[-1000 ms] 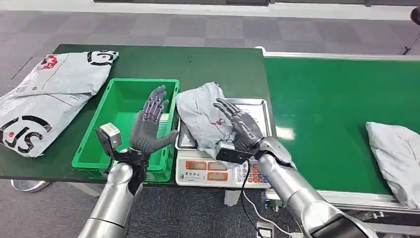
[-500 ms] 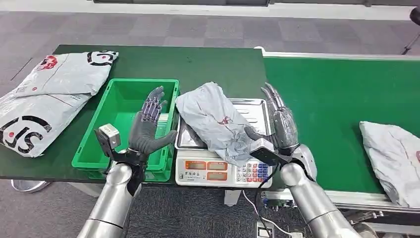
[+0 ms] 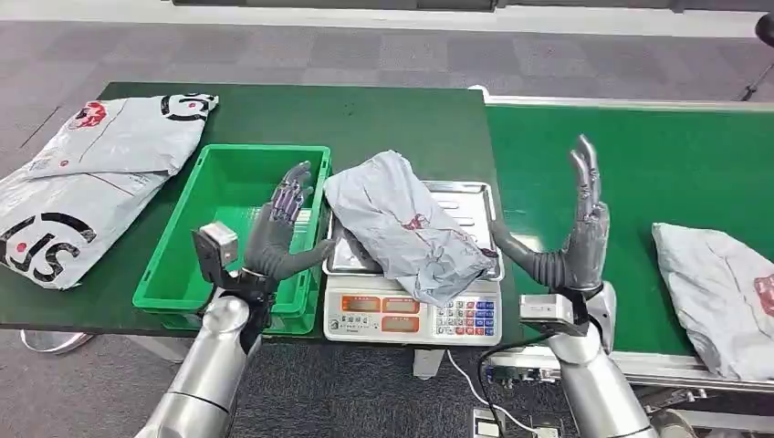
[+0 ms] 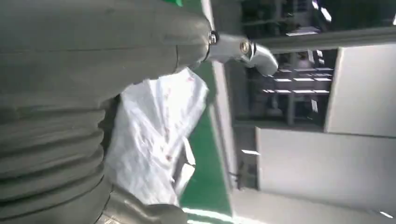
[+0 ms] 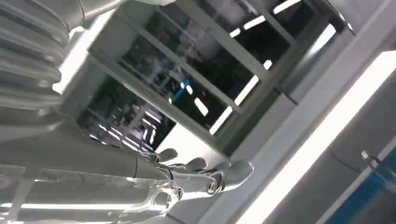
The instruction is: Moved the parcel from conveyor to table for the left to box.
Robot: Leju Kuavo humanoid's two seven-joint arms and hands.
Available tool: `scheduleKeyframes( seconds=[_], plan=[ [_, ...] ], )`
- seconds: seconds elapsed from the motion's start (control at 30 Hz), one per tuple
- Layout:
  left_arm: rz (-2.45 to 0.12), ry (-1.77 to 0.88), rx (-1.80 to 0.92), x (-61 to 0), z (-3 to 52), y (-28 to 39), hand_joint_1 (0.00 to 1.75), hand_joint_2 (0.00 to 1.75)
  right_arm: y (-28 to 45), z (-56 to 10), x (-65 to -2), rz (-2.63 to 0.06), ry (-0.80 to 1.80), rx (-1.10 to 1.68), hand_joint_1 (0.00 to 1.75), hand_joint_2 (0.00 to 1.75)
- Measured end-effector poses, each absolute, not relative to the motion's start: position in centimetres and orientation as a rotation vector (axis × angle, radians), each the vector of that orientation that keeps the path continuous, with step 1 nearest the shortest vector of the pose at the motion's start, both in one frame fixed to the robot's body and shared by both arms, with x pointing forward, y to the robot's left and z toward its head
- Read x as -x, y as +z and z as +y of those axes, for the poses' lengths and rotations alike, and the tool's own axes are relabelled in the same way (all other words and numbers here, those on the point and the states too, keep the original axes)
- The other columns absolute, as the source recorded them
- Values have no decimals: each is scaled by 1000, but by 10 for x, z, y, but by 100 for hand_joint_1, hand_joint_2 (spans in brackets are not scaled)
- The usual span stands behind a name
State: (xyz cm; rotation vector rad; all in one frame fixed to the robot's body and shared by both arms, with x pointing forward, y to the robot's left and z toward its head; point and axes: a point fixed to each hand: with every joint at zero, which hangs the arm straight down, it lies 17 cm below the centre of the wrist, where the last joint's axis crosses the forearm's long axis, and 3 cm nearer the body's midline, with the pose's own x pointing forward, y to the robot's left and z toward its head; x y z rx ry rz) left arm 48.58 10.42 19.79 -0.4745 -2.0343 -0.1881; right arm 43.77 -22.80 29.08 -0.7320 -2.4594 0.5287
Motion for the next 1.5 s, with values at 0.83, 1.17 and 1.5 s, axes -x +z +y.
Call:
scheduleKeyframes(
  seconds=[0.83, 1.17, 1.5],
  plan=[
    [-1598, -1056, 269, -462, -76, 108, 0, 175, 355, -209, -400, -2663, 398, 800, 0, 175],
    [-1340, -1201, 28, -467, -51, 50, 175, 175, 354, -207, -402, -2654, 407, 797, 0, 175],
    [-1404, -1090, -78, -486, -33, 56, 175, 175, 352, -205, -404, -2630, 430, 797, 0, 175]
  ],
)
